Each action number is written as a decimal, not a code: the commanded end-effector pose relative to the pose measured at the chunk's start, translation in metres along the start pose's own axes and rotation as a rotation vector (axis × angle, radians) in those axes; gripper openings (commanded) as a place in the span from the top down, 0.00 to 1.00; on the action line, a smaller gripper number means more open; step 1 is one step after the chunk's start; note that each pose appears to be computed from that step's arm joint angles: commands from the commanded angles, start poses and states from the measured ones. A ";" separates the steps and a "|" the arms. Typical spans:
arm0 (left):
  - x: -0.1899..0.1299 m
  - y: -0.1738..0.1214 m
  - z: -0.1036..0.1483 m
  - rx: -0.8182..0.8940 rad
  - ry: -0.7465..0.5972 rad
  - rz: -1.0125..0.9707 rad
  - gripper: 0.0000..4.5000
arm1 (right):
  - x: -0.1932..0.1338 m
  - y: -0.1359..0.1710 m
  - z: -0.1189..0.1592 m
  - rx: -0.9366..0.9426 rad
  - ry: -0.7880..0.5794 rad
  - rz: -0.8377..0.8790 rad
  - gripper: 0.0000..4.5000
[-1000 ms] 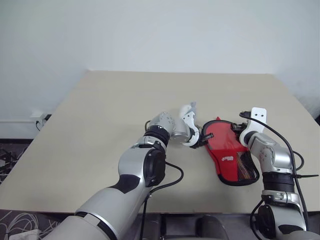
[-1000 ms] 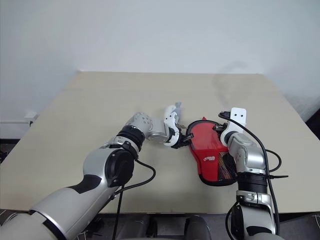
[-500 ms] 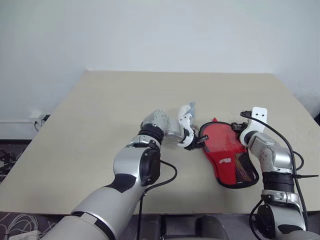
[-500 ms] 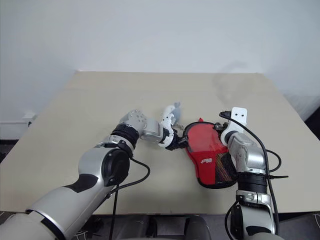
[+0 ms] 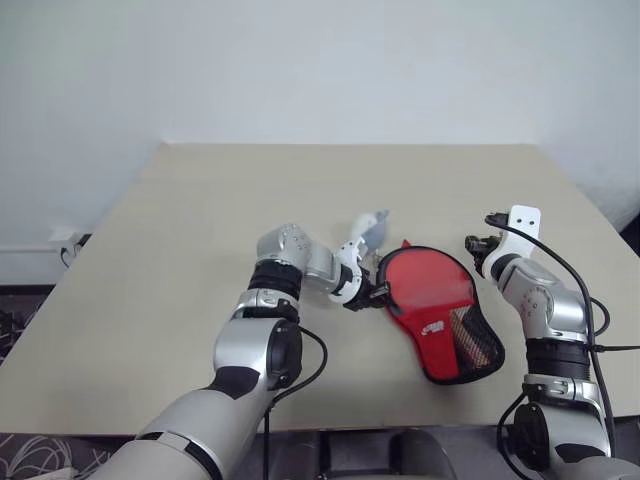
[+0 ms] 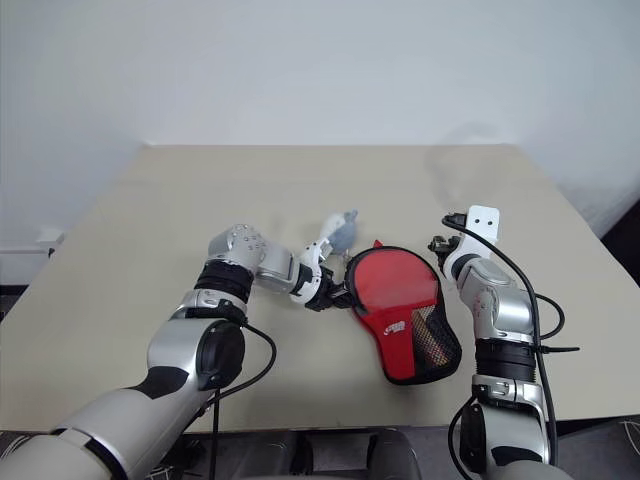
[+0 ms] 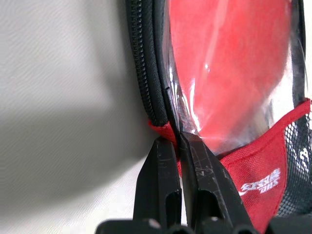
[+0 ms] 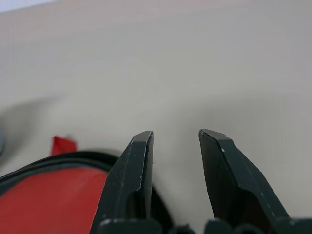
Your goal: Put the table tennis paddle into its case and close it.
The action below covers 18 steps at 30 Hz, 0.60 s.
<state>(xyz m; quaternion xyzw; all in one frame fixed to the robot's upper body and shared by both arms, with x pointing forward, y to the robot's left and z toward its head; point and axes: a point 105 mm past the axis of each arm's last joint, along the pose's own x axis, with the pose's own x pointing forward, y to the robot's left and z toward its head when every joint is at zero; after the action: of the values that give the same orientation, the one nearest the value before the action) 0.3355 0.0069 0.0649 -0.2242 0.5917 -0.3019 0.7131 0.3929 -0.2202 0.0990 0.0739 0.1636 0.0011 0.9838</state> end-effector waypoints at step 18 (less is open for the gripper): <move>-0.051 0.064 -0.029 0.075 0.071 0.053 1.00 | 0.004 0.008 0.020 -0.013 -0.057 0.032 0.64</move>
<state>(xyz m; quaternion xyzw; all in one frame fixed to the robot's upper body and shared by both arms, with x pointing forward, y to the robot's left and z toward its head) 0.3205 0.0766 0.0620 -0.1918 0.5877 -0.3288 0.7140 0.3956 -0.2176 0.0930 0.0744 0.1746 0.0060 0.9818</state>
